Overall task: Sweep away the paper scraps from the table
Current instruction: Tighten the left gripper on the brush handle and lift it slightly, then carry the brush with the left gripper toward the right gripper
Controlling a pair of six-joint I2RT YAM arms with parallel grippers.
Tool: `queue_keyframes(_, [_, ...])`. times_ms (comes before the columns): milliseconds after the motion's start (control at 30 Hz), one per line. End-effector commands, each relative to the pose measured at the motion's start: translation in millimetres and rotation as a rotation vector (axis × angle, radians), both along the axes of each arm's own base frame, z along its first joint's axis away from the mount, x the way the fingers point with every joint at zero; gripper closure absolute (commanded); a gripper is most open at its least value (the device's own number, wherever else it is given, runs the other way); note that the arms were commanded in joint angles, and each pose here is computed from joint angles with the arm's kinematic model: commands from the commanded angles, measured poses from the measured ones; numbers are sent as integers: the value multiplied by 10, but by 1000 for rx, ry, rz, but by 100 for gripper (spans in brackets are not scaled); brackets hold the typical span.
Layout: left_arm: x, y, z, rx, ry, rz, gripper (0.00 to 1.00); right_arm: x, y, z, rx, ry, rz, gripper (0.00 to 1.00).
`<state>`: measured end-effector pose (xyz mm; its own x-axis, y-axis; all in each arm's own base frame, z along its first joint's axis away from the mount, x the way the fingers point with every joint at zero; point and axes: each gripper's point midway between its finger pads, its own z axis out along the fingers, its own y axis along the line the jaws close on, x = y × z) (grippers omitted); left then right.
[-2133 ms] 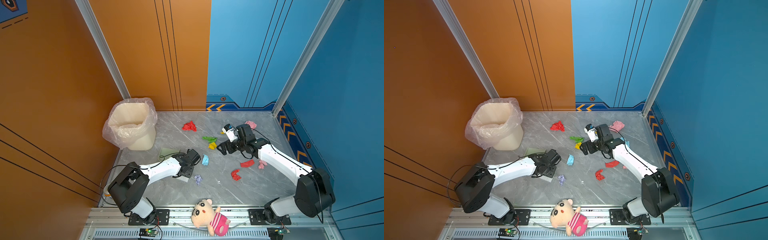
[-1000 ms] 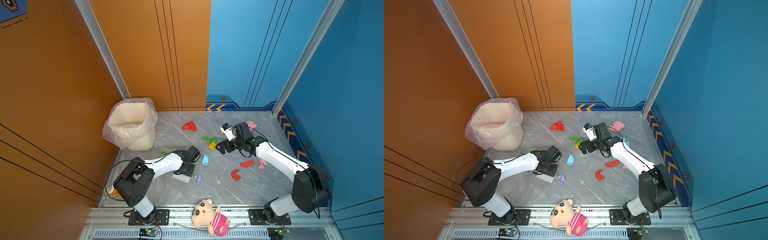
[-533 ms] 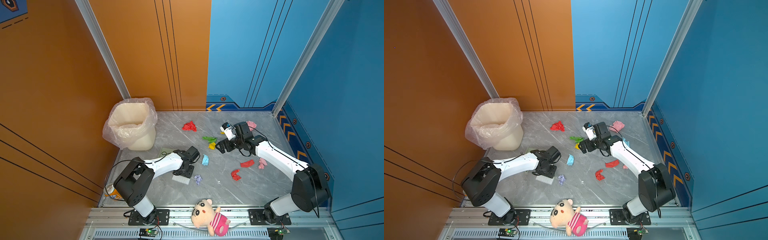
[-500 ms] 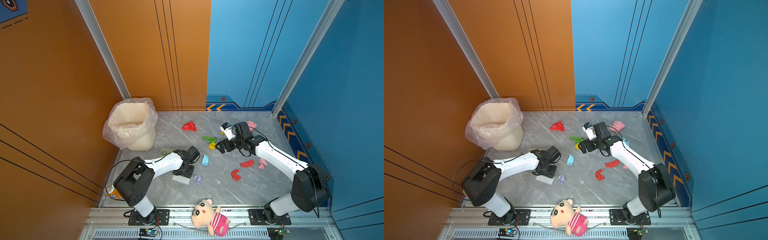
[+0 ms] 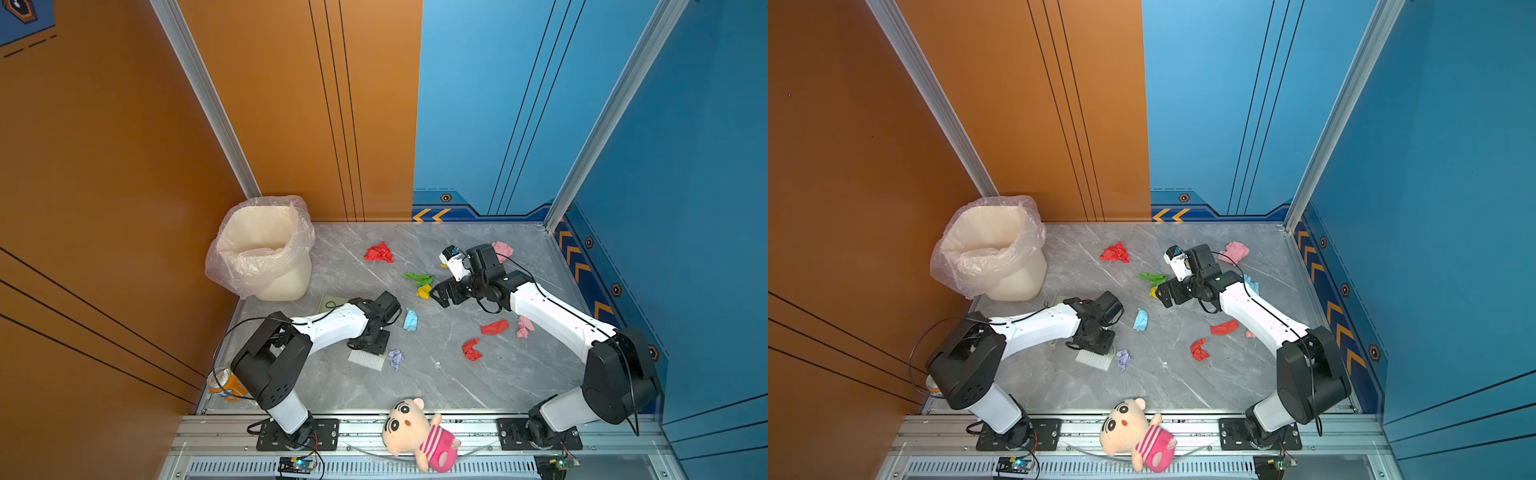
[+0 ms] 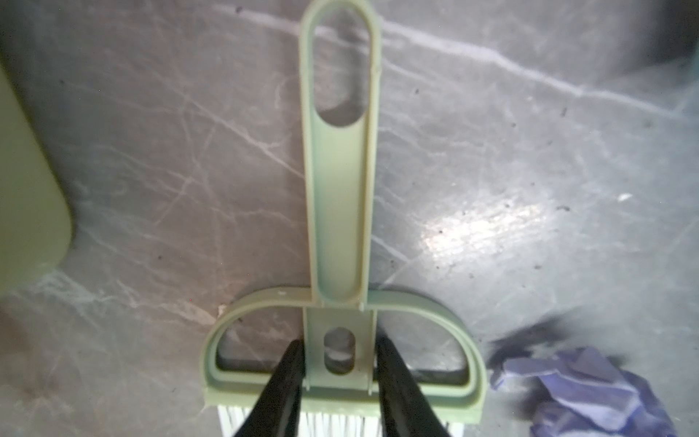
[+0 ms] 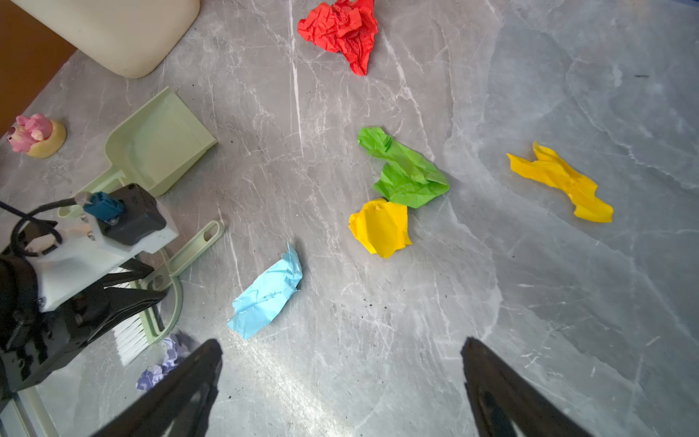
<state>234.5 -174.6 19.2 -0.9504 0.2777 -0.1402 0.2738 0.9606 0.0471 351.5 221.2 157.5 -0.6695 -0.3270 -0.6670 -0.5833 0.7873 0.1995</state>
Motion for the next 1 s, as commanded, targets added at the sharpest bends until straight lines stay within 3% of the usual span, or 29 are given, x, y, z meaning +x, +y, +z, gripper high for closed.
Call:
queue_keyframes(0, [-69,136,-101,81,32,-9,71,-44,8,38,-12,6,16,0])
queue_keyframes(433, [41,10,19,69,-24,-63,82,-123,18,23,-28,22,70,0])
queue_keyframes(700, [193,-149,261,9,-81,-140,87,-359,104,89,-1,58,246,0])
queue_keyframes(967, [332,-462,604,-129,-116,-279,93,-563,181,221,100,47,444,1])
